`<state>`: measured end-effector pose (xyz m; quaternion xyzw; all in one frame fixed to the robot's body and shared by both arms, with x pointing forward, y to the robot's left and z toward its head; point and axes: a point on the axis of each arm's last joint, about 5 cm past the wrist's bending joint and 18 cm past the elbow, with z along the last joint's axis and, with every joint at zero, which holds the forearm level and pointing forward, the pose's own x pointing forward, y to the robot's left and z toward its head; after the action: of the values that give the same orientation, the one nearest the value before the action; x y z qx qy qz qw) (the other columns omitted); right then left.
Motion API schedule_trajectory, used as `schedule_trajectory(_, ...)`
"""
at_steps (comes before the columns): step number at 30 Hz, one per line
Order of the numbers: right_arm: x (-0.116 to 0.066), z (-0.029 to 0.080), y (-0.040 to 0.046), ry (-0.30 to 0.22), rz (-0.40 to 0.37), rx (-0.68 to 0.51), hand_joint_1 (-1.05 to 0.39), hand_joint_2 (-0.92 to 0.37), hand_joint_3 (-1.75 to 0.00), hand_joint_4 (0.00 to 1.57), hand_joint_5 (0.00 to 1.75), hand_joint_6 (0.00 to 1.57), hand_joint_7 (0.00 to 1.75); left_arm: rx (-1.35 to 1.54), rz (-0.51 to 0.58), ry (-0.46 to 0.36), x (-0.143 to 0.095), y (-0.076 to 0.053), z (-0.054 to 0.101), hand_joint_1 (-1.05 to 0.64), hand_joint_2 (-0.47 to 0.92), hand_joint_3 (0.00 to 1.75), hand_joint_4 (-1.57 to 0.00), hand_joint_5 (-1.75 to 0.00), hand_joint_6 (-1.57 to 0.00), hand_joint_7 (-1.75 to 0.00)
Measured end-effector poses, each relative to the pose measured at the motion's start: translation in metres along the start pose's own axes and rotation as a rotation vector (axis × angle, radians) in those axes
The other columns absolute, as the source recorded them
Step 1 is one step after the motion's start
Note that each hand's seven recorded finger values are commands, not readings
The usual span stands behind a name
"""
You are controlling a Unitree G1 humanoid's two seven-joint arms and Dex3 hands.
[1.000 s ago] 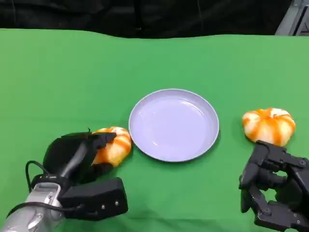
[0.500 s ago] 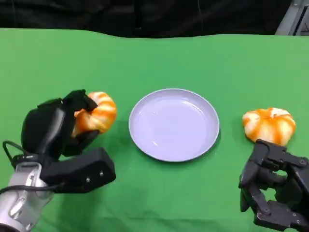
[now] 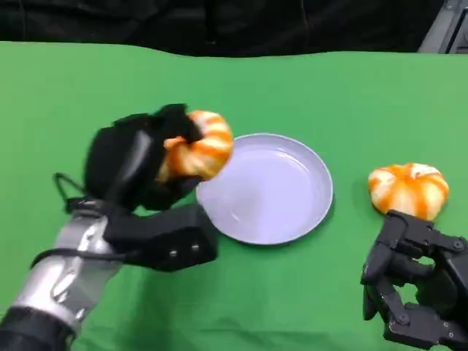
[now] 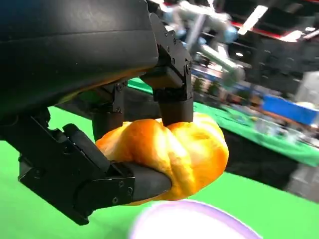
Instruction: Grasp the bread from the table and place it into the plate.
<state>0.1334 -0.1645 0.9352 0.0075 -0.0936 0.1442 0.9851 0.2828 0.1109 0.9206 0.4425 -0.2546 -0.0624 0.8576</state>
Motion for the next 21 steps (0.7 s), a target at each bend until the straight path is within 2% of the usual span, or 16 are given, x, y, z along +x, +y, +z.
schedule_trajectory(4,0.001,0.0,0.0027,-0.002,0.003,0.003,-0.01,-0.64,-1.13,0.81,1.75,0.68,1.56,-0.014,-0.059,-0.06,0.013,-0.004,0.011,-0.07,0.58,0.9,-0.81,-1.75,-0.87,-1.28)
schedule_trajectory(5,0.001,0.0,0.0031,-0.002,0.003,0.004,-0.02,-0.63,-1.13,0.8,1.75,0.68,1.56,-0.015,-0.062,-0.065,0.013,-0.004,0.012,-0.06,0.62,0.8,-0.8,-1.75,-0.86,-1.29)
schedule_trajectory(8,0.001,0.0,0.0041,-0.002,0.004,0.004,-0.02,-0.63,-1.13,0.8,1.75,0.68,1.55,-0.008,-0.09,-0.067,0.015,-0.006,0.011,-0.05,0.65,0.72,-0.8,-1.75,-0.85,-1.3)
schedule_trajectory(14,0.001,0.0,0.0049,-0.003,0.006,0.006,-0.02,-0.63,-1.13,0.8,1.75,0.68,1.55,-0.007,-0.108,-0.068,0.015,-0.008,0.01,-0.05,0.67,0.7,-0.79,-1.75,-0.85,-1.3)
schedule_trajectory(15,0.001,0.0,0.0049,-0.003,0.006,0.006,-0.03,-0.63,-1.13,0.79,1.75,0.68,1.55,-0.007,-0.108,-0.068,0.014,-0.008,0.01,-0.09,0.7,0.66,-0.8,-1.75,-0.8,-1.39)
schedule_trajectory(16,0.0,0.0,0.0054,-0.002,0.001,0.005,-0.04,-0.63,-1.13,0.79,1.75,0.68,1.55,-0.003,-0.125,-0.077,0.017,-0.01,0.011,-0.15,0.81,0.45,-0.8,-1.75,-0.67,-1.6)
schedule_trajectory(17,0.0,0.001,0.007,-0.004,-0.003,0.001,-0.05,-0.63,-1.13,0.79,1.75,0.68,1.56,0.013,-0.167,-0.087,0.022,-0.017,0.015,-0.16,0.86,0.36,-0.8,-1.75,-0.63,-1.67)
schedule_trajectory(19,-0.001,0.005,0.0134,-0.019,0.004,0.002,-0.05,-0.63,-1.13,0.78,1.75,0.68,1.56,0.063,-0.257,-0.097,0.032,-0.029,0.024,-0.18,0.9,0.27,-0.8,-1.75,-0.59,-1.73)
schedule_trajectory(21,-0.001,0.006,0.0163,-0.025,0.009,0.001,-0.05,-0.63,-1.13,0.78,1.75,0.67,1.56,0.064,-0.294,-0.127,0.036,-0.039,0.035,-0.18,0.92,0.25,-0.8,-1.75,-0.58,-1.74)
